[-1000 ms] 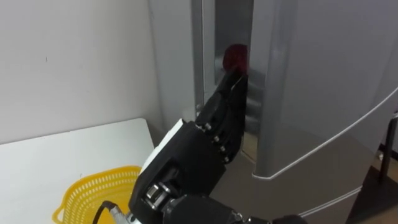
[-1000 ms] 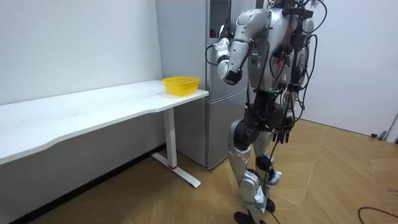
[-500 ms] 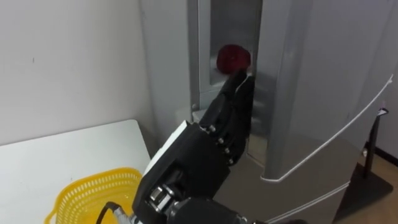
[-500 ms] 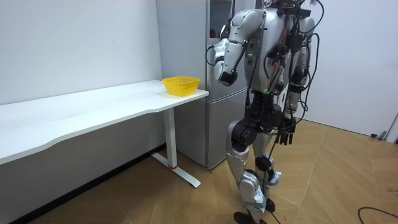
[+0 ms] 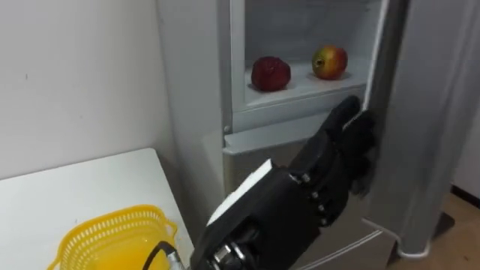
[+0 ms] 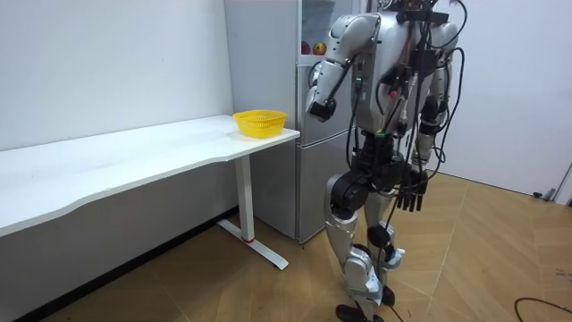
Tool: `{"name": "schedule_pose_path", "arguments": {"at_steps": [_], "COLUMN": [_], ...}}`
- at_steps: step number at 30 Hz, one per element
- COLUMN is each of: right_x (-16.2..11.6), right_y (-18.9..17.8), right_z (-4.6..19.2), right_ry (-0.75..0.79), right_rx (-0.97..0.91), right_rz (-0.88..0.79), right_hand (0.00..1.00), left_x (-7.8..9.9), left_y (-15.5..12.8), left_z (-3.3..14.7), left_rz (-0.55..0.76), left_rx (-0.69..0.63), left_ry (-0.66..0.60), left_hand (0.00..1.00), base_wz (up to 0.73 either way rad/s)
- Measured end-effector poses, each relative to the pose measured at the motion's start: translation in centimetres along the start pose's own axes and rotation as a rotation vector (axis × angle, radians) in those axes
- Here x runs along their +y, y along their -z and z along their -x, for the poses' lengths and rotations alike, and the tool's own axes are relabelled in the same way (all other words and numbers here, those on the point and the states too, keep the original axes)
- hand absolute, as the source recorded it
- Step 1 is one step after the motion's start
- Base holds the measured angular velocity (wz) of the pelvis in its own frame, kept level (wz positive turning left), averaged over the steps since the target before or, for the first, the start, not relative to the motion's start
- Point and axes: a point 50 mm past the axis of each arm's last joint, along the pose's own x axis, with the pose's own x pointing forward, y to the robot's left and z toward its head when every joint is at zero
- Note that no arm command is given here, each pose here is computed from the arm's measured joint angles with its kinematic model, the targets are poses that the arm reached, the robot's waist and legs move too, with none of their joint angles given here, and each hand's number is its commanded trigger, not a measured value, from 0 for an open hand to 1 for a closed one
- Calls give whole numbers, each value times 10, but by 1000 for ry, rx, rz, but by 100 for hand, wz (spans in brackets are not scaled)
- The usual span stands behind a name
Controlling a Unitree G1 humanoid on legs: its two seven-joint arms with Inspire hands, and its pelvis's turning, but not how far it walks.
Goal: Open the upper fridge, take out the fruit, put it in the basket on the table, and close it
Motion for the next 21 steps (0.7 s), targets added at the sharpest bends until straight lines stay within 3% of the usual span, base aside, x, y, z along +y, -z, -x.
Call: {"name": "schedule_pose_path", "arguments": {"at_steps": [5,9,21], "right_x": [-4,-11,-15], "right_y": [-4,2,4], "right_z": [0,2,2], "right_ry": [10,29,34], "right_rx": [-12,1,-11], "right_rz": [-2,-13,-84], "right_hand": [0,0,0], "left_x": [-7,-12,-16], "left_y": [-18,-24,-22], "left_z": [-26,-36,-37], "left_rz": [-56,-54,-41], "left_rx": [-77,-121,-110], "left_ry": [161,239,297], "left_hand": [0,0,0], "base_wz": [-24,-19,-1]}}
